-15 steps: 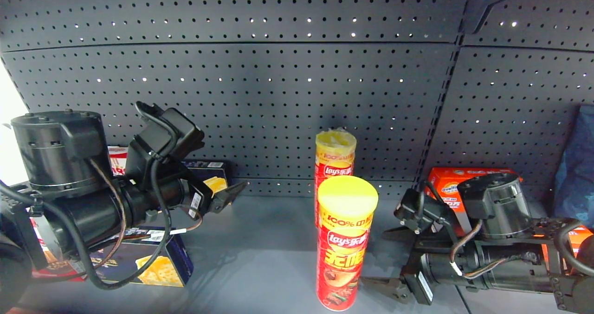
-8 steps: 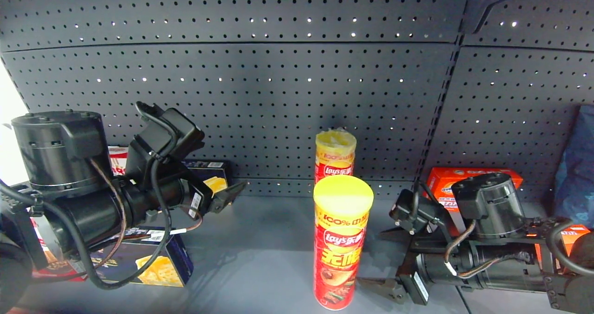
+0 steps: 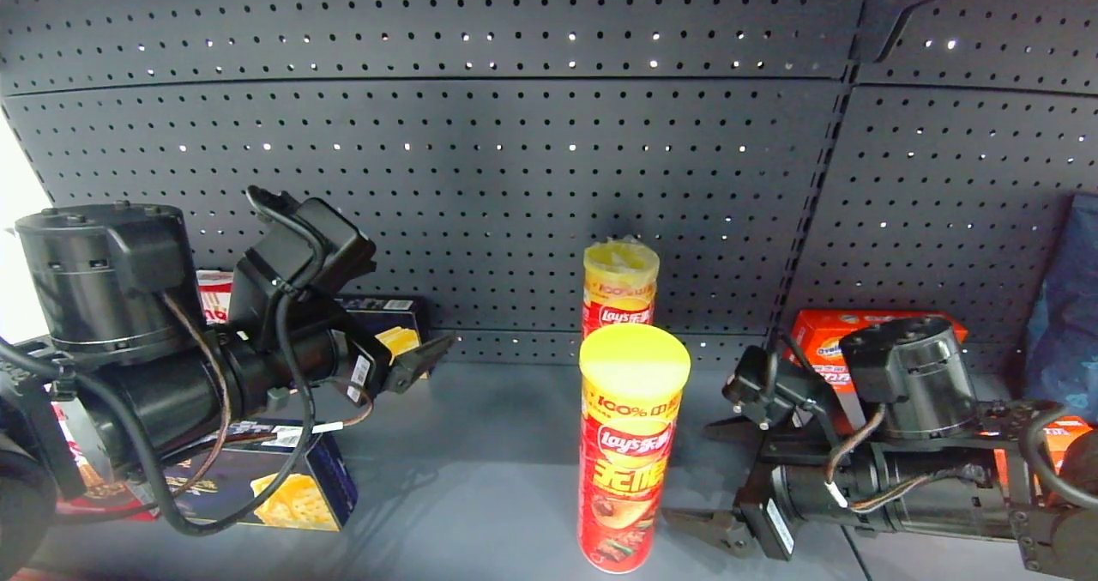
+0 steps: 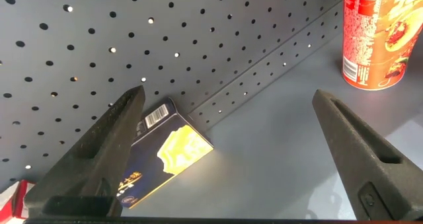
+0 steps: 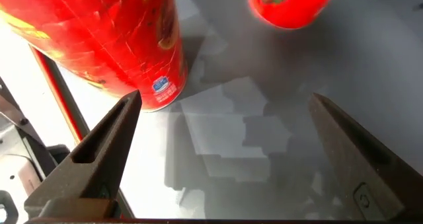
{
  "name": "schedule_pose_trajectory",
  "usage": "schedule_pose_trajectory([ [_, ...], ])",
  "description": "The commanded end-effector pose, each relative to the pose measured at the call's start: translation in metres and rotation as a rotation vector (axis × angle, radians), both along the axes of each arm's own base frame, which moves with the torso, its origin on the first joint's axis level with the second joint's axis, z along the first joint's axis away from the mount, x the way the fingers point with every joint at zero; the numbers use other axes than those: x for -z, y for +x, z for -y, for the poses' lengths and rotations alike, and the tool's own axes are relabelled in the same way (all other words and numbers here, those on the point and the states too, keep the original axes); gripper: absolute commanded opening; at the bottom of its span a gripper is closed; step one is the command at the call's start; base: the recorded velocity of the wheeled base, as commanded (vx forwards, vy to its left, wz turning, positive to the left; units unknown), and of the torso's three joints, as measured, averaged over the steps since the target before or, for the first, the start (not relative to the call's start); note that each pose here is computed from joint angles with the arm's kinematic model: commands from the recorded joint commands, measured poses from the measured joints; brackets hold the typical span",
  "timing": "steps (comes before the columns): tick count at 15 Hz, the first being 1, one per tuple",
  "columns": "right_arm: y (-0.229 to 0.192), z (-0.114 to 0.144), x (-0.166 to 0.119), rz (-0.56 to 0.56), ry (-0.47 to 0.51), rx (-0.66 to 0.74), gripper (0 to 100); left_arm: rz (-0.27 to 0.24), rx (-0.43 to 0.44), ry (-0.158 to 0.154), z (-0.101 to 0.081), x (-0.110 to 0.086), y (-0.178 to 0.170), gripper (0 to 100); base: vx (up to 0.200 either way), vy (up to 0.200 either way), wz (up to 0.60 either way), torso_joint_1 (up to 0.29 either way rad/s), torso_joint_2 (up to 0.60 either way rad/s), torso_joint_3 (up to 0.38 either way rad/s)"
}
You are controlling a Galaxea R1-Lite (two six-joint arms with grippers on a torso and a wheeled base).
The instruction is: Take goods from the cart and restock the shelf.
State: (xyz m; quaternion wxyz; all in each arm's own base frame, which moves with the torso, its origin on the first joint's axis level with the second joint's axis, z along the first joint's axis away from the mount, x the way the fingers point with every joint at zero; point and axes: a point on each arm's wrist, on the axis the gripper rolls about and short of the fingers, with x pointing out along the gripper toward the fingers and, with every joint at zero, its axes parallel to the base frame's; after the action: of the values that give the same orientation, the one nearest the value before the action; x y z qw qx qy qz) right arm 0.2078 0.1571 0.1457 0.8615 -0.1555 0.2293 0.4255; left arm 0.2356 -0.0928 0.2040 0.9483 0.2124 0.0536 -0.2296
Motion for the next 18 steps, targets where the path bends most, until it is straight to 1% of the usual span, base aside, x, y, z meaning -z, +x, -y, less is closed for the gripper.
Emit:
schedule_pose_trajectory([
  [1,-0.01,0.029,-0.036,0.117,0.083,0.08,100,0.035,0.0,-0.015,-0.003,-0.01,-0.007,100,0.0,0.0,0.0,0.0,0.0,0.0],
  [2,-0.013,0.042,-0.046,0.158,0.106,0.121,100,0.063,-0.001,-0.025,-0.005,-0.017,-0.013,100,0.0,0.0,0.0,0.0,0.0,0.0],
  [3,-0.026,0.075,-0.069,0.259,0.15,0.233,100,0.114,-0.01,-0.067,-0.011,-0.032,-0.028,100,0.0,0.0,0.0,0.0,0.0,0.0],
  [4,-0.033,0.088,-0.075,0.296,0.163,0.277,100,0.131,-0.013,-0.093,-0.014,-0.038,-0.035,100,0.0,0.0,0.0,0.0,0.0,0.0],
  [5,-0.062,0.119,-0.081,0.377,0.177,0.401,100,0.176,-0.038,-0.162,-0.024,-0.051,-0.058,100,0.0,0.0,0.0,0.0,0.0,0.0],
  [6,-0.084,0.134,-0.074,0.411,0.175,0.479,100,0.199,-0.072,-0.2,-0.031,-0.054,-0.075,100,0.0,0.0,0.0,0.0,0.0,0.0],
  [7,-0.102,0.143,-0.062,0.428,0.169,0.533,100,0.221,-0.11,-0.229,-0.039,-0.053,-0.093,100,0.0,0.0,0.0,0.0,0.0,0.0],
  [9,-0.138,0.152,-0.031,0.432,0.176,0.636,100,0.247,-0.181,-0.239,-0.053,-0.038,-0.127,100,0.0,0.0,0.0,0.0,0.0,0.0],
  [10,-0.155,0.155,-0.014,0.444,0.184,0.704,100,0.252,-0.206,-0.234,-0.061,-0.024,-0.146,100,0.0,0.0,0.0,0.0,0.0,0.0],
  [11,-0.162,0.156,-0.007,0.449,0.185,0.735,100,0.251,-0.22,-0.229,-0.064,-0.018,-0.153,100,0.0,0.0,0.0,0.0,0.0,0.0],
  [12,-0.179,0.157,0.007,0.497,0.202,0.824,100,0.256,-0.273,-0.194,-0.076,-0.003,-0.179,100,0.0,0.0,0.0,0.0,0.0,0.0],
  [13,-0.189,0.157,0.014,0.522,0.227,0.869,100,0.236,-0.295,-0.16,-0.083,0.01,-0.197,100,0.0,0.0,0.0,0.0,0.0,0.0],
  [14,-0.198,0.155,0.027,0.525,0.236,0.899,100,0.225,-0.308,-0.135,-0.09,0.02,-0.215,100,0.0,0.0,0.0,0.0,0.0,0.0],
  [15,-0.209,0.153,0.043,0.528,0.242,0.916,100,0.198,-0.32,-0.105,-0.097,0.033,-0.231,100,0.0,0.0,0.0,0.0,0.0,0.0],
  [16,-0.223,0.15,0.064,0.48,0.236,0.962,100,0.183,-0.33,-0.088,-0.103,0.043,-0.247,100,0.0,0.0,0.0,0.0,0.0,0.0],
  [17,-0.225,0.151,0.07,0.421,0.23,1.033,100,0.178,-0.336,-0.084,-0.108,0.051,-0.258,100,0.0,0.0,0.0,0.0,0.0,0.0],
  [18,-0.224,0.153,0.068,0.441,0.264,1.087,100,0.184,-0.337,-0.087,-0.11,0.055,-0.264,100,0.0,0.0,0.0,0.0,0.0,0.0],
])
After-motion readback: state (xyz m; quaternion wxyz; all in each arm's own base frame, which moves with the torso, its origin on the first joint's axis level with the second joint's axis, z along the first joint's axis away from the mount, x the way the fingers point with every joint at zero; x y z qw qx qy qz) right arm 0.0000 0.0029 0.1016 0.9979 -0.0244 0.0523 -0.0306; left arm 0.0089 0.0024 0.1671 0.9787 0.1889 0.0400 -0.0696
